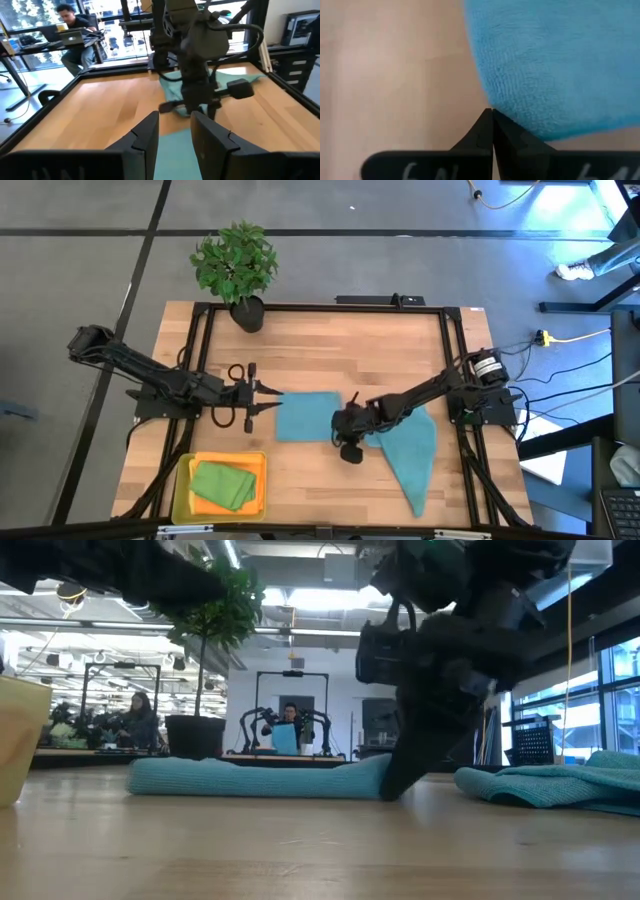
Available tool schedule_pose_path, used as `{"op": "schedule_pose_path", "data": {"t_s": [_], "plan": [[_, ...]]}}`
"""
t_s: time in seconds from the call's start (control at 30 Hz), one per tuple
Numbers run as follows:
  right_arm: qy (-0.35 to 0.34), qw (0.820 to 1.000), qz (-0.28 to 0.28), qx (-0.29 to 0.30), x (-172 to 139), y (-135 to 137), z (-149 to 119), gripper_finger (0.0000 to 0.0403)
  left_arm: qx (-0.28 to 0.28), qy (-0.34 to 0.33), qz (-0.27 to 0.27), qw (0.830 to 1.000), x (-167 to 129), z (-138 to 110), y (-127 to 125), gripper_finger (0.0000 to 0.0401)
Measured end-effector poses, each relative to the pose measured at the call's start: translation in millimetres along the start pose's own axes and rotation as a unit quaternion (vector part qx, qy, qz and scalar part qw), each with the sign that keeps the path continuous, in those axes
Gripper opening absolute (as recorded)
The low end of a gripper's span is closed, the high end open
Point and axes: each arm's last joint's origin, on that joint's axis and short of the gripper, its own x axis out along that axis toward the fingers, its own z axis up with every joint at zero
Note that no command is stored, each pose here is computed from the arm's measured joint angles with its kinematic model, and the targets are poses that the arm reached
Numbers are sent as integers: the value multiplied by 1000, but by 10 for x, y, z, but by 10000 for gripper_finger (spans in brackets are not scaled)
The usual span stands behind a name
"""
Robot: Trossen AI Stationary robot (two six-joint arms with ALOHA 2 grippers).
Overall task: Fold microfiber towels
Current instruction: Fold the top blue microfiber cloth
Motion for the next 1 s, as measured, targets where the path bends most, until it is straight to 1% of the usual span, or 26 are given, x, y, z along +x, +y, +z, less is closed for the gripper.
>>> {"op": "schedule_pose_path", "data": {"t_s": [0.07,0.13,0.23,0.3,0.37,0.43,0.5,0.57,0.6,0.67,0.73,0.8,0.9,0.97,1.0], "plan": [[5,999,-32,25,-27,-79,6,3,1,3,0,1000,0,-5,0,103],[4,998,-51,43,-40,-163,29,4,3,9,0,1000,0,-18,-1,103],[-14,995,-82,53,-48,-272,81,5,5,13,0,1000,0,-28,-1,103],[-31,990,-126,57,-60,-353,127,5,6,16,0,1000,0,-33,-1,103],[-50,978,-196,57,-78,-457,154,4,6,16,0,1000,0,-33,-1,103],[-66,957,-276,55,-108,-558,173,5,6,16,0,1000,0,-33,-1,103],[-77,935,-342,62,-151,-632,192,5,6,17,0,1000,0,-35,-1,103],[-63,921,-378,69,-191,-681,184,5,8,20,0,1000,-1,-42,-2,103],[-51,918,-387,69,-209,-686,183,4,9,22,-1,1000,-1,-46,-2,103],[-47,917,-389,71,-238,-665,232,4,10,25,-1,1000,-1,-52,-2,103],[-45,923,-380,41,-246,-574,276,4,13,25,-1,1000,-1,-52,-2,103],[-37,936,-349,-14,-237,-420,315,5,13,25,-1,1000,-1,-51,-2,103],[-60,954,-281,-85,-201,-190,381,9,13,25,0,1000,-1,-51,-2,103],[-92,957,-249,-116,-187,-76,431,11,13,24,4,1000,-1,-50,2,103],[-110,957,-238,-122,-185,-31,459,13,13,24,8,1000,-1,-50,4,103]]}}
